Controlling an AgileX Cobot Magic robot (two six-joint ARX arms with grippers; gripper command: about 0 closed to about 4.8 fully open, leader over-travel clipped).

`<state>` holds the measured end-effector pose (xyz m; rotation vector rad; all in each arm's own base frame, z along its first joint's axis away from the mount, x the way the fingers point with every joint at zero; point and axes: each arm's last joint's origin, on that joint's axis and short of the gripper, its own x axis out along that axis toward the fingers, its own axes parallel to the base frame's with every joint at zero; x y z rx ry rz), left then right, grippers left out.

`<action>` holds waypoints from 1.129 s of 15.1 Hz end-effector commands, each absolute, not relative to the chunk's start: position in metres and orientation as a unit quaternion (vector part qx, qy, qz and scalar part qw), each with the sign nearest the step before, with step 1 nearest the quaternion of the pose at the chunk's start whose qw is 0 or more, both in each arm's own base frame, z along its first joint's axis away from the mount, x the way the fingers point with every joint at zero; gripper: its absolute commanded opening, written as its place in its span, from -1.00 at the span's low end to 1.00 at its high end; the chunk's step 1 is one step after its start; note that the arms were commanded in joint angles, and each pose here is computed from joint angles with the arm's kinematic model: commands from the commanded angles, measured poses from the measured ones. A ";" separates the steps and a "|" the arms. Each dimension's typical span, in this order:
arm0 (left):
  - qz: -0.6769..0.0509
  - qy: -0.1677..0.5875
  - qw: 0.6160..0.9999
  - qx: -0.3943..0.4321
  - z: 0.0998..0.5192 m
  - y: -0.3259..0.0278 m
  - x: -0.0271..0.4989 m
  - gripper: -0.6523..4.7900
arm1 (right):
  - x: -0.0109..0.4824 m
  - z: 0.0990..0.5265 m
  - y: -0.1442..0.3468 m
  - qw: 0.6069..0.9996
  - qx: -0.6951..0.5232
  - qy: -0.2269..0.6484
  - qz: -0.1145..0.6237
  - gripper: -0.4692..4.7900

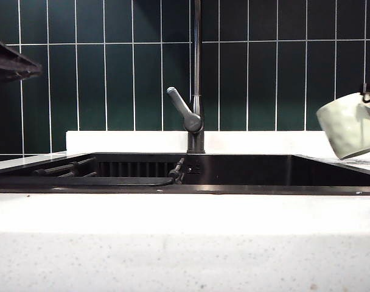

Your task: Pick up the mug next to the sink, go to the faucet to get some water, pour the water into the sink, and finally put the mug back to its place.

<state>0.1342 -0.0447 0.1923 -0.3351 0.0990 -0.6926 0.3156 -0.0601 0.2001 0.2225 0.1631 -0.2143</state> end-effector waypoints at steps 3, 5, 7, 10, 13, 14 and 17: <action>-0.336 0.052 0.927 -0.157 0.192 -0.045 0.134 -0.78 | 0.301 0.190 -0.067 0.973 0.165 0.054 -0.153 -0.66; -0.336 0.051 0.928 -0.150 0.191 -0.045 0.134 -0.78 | 0.300 0.185 -0.066 0.972 0.169 0.086 -0.141 -0.53; -0.341 0.053 0.926 -0.150 0.191 -0.045 0.134 -0.78 | 0.298 0.178 -0.063 0.969 0.178 0.135 -0.108 -0.28; -0.357 0.056 0.921 -0.149 0.191 -0.046 0.134 -0.78 | 0.289 0.182 -0.061 0.964 0.170 0.171 -0.108 -0.20; -0.362 0.056 0.918 -0.151 0.192 -0.046 0.133 -0.78 | 0.274 0.202 -0.058 0.967 0.147 0.181 -0.105 -0.20; -0.362 0.055 0.918 -0.152 0.192 -0.046 0.133 -0.78 | 0.269 0.208 -0.056 0.966 0.148 0.184 -0.104 -0.21; -0.362 0.047 0.919 -0.151 0.195 -0.046 0.134 -0.78 | 0.237 0.237 -0.044 0.969 0.118 0.198 -0.089 -0.42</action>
